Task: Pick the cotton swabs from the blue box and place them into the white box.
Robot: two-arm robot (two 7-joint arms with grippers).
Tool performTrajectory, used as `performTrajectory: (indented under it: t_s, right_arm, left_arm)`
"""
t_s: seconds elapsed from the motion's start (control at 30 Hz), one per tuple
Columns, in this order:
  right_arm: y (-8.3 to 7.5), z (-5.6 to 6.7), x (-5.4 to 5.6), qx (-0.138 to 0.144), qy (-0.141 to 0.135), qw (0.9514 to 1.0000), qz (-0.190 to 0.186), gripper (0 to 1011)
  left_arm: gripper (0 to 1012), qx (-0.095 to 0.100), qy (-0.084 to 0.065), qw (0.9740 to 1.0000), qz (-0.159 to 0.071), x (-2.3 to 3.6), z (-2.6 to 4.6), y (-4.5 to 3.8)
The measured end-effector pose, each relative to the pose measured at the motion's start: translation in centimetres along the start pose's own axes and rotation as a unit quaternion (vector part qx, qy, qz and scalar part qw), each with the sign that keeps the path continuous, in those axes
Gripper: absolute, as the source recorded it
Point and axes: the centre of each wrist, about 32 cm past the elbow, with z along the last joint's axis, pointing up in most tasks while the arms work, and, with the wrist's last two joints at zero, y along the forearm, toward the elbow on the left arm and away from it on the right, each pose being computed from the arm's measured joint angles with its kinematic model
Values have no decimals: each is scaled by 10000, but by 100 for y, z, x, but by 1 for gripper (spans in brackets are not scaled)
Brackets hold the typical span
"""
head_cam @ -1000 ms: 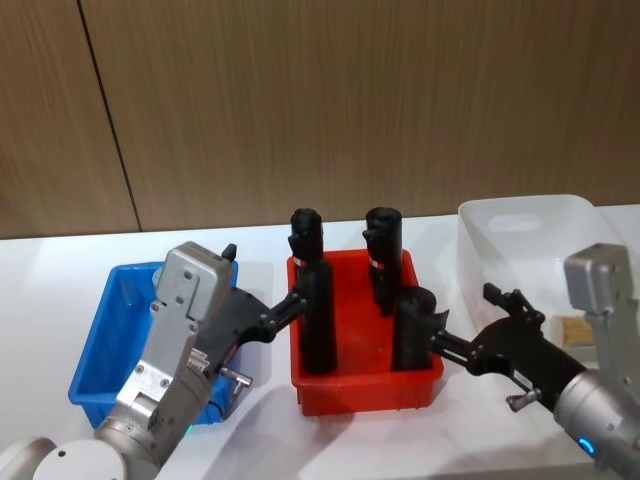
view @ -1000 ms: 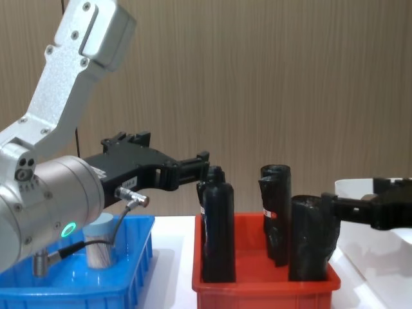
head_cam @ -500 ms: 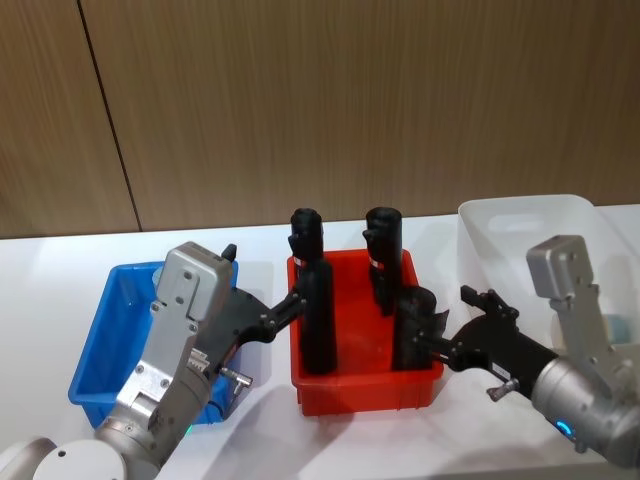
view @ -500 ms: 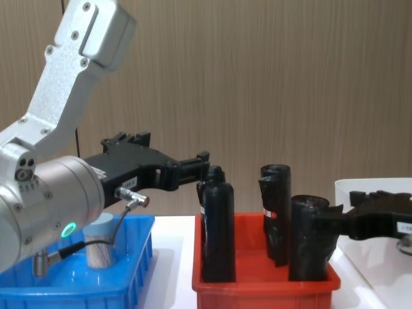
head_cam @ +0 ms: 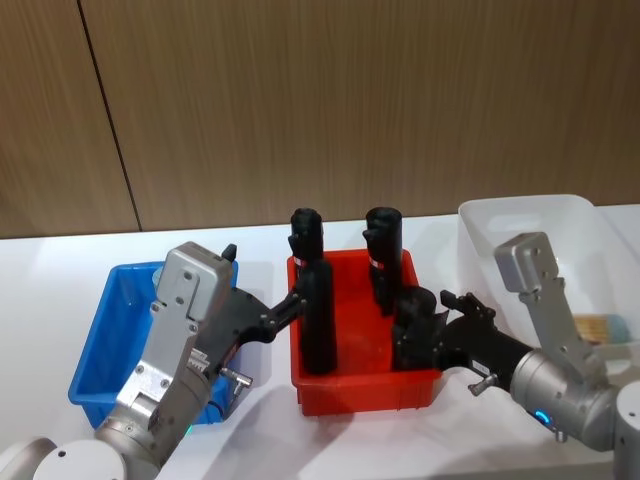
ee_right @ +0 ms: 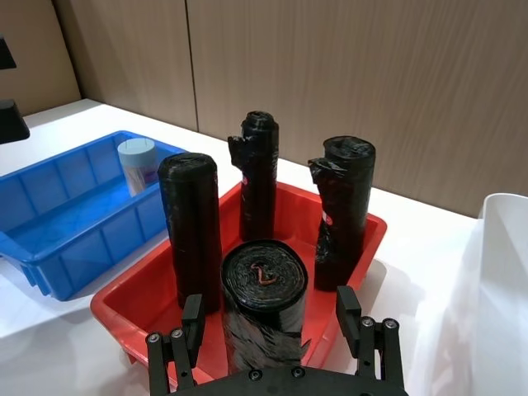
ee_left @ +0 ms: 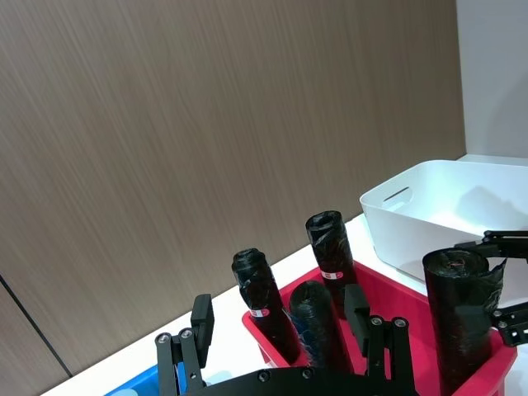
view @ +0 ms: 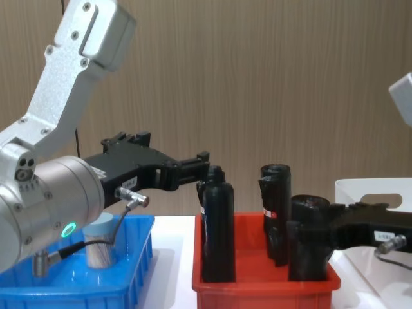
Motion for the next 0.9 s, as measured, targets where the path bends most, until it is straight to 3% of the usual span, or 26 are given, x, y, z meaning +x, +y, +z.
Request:
performTrajectory:
  t_s: [0.23, 0.53, 0.63, 0.7, 0.9]
  right_arm:
    - [70, -11, 13, -50, 13, 10000, 84, 952]
    - [115, -15, 23, -53, 30, 9999, 143, 740]
    - [126, -12, 25, -44, 37, 9998, 166, 577]
    - [128, -10, 24, -39, 38, 9998, 182, 533]
    - [130, -3, 21, -22, 36, 9998, 203, 515]
  left_arm:
    - [1004, 0, 0, 10000, 0, 0, 0, 0]
    - [1004, 0, 0, 10000, 0, 0, 0, 0]
    - [1004, 0, 0, 10000, 0, 0, 0, 0]
    - [1004, 0, 0, 10000, 0, 0, 0, 0]
    - [1004, 0, 0, 10000, 0, 0, 0, 0]
